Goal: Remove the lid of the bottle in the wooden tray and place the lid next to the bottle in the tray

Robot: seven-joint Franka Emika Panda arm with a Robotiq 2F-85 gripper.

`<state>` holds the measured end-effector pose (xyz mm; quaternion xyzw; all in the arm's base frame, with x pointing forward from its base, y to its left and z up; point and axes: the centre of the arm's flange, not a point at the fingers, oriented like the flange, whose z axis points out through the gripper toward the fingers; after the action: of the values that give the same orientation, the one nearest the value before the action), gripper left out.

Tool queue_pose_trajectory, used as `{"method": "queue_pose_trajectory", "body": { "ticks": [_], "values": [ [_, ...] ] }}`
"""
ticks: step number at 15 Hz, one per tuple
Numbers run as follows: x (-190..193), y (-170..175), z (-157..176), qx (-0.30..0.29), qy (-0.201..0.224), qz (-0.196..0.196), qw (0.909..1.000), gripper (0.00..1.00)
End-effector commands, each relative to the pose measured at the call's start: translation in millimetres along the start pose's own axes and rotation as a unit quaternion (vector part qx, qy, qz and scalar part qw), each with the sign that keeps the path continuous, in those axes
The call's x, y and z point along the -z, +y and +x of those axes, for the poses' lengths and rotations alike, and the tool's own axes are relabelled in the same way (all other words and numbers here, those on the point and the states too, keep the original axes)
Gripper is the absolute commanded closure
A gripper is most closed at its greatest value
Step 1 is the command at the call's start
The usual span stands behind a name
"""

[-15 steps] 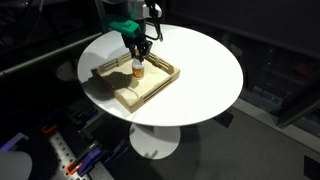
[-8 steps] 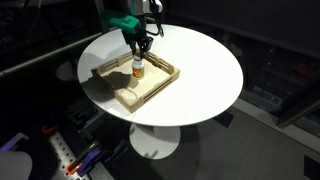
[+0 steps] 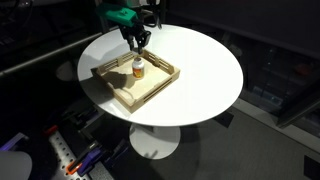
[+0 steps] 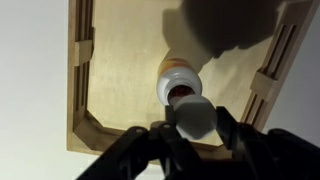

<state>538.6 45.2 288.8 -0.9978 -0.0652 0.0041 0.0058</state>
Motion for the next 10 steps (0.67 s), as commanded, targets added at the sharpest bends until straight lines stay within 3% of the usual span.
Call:
{"method": "queue_pose_trajectory", "body": {
  "ticks": [1,10],
  "values": [
    [16,14,-5,-0.009,0.004,-0.011,0.9999,0.63],
    [3,69,14,-0.060,0.004,-0.026,0.9978,0.60]
  ]
}}
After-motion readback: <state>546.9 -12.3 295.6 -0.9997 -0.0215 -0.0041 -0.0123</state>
